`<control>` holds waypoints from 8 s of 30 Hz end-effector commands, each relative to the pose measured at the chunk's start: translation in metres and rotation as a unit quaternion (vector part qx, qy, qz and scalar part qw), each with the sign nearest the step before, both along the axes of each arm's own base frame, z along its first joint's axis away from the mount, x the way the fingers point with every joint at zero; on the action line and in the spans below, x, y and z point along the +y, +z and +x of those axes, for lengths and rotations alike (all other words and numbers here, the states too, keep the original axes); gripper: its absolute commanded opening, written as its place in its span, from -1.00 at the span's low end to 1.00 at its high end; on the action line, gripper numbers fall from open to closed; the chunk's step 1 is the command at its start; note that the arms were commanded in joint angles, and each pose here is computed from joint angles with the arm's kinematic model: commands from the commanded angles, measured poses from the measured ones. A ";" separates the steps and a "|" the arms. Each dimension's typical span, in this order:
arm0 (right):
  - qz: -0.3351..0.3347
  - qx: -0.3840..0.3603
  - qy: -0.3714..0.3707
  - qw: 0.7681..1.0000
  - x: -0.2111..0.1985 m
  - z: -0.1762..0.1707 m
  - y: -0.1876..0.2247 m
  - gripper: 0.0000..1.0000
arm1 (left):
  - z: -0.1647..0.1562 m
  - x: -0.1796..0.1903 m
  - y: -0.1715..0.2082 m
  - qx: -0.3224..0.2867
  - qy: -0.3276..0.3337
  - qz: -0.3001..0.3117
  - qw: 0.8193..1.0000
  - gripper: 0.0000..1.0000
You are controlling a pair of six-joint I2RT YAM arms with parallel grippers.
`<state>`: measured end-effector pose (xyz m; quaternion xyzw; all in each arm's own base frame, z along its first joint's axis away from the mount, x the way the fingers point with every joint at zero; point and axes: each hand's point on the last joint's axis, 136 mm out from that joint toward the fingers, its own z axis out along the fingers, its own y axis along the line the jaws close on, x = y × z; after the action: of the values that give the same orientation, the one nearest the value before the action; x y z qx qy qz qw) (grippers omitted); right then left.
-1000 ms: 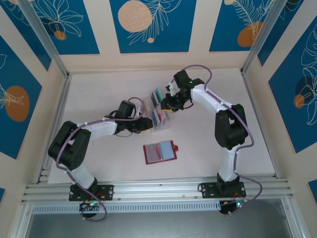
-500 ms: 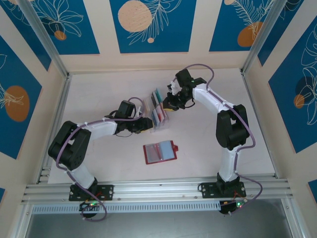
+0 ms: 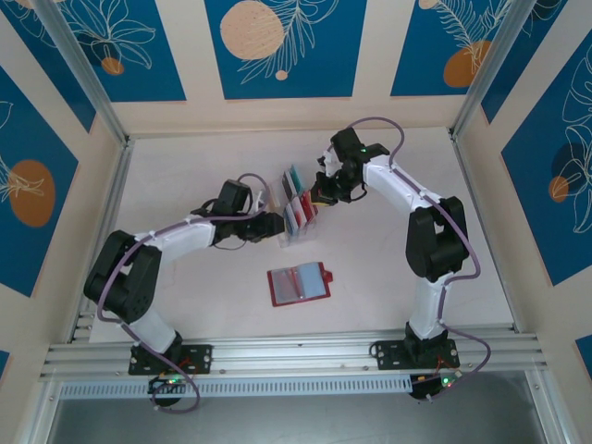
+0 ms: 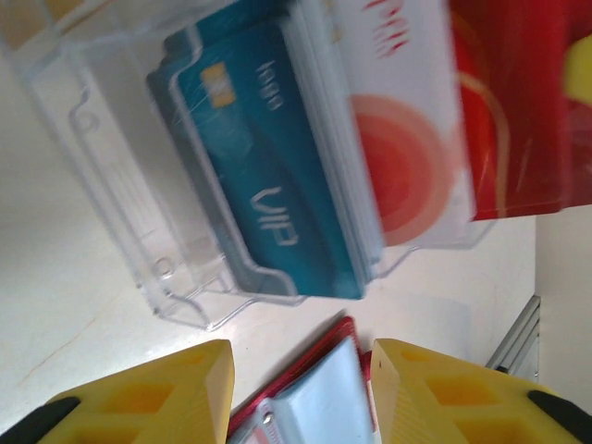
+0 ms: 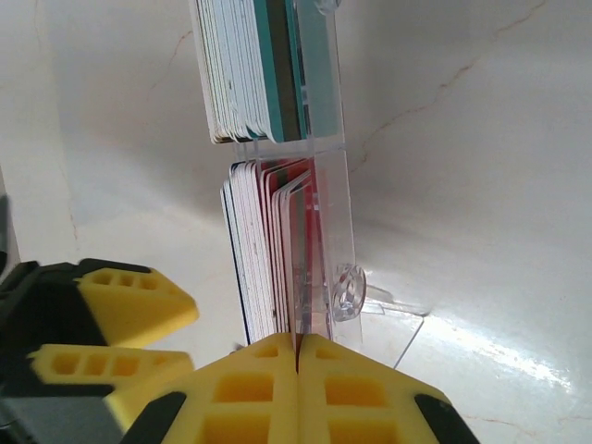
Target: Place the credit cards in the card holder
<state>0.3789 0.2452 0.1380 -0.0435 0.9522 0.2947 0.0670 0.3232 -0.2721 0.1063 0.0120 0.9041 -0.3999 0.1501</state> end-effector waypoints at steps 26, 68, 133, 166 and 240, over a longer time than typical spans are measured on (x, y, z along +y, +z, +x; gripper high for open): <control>0.019 0.017 -0.008 1.000 -0.012 -0.008 0.004 -1.00 | 0.056 -0.079 0.031 -0.017 -0.058 -0.032 0.998 -0.74; 0.073 0.017 -0.012 0.997 -0.013 -0.010 0.027 -0.69 | 0.053 -0.082 -0.005 0.006 -0.060 0.002 0.998 -0.74; 0.111 0.018 -0.017 0.994 -0.013 -0.012 0.038 -0.96 | 0.049 -0.076 0.000 0.002 -0.058 0.002 0.998 -0.75; 0.101 0.018 0.007 0.995 0.004 -0.022 0.039 -0.70 | 0.048 -0.073 -0.002 0.005 -0.056 0.001 0.998 -0.74; 0.129 0.039 -0.018 0.991 -0.006 -0.017 0.027 -1.00 | 0.045 -0.070 0.013 -0.004 -0.057 -0.002 0.998 -0.74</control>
<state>0.3742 0.2338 0.1570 0.0027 0.9121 0.4074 0.0463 0.3812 -0.3509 0.1317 0.0699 0.8857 -0.4332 0.1519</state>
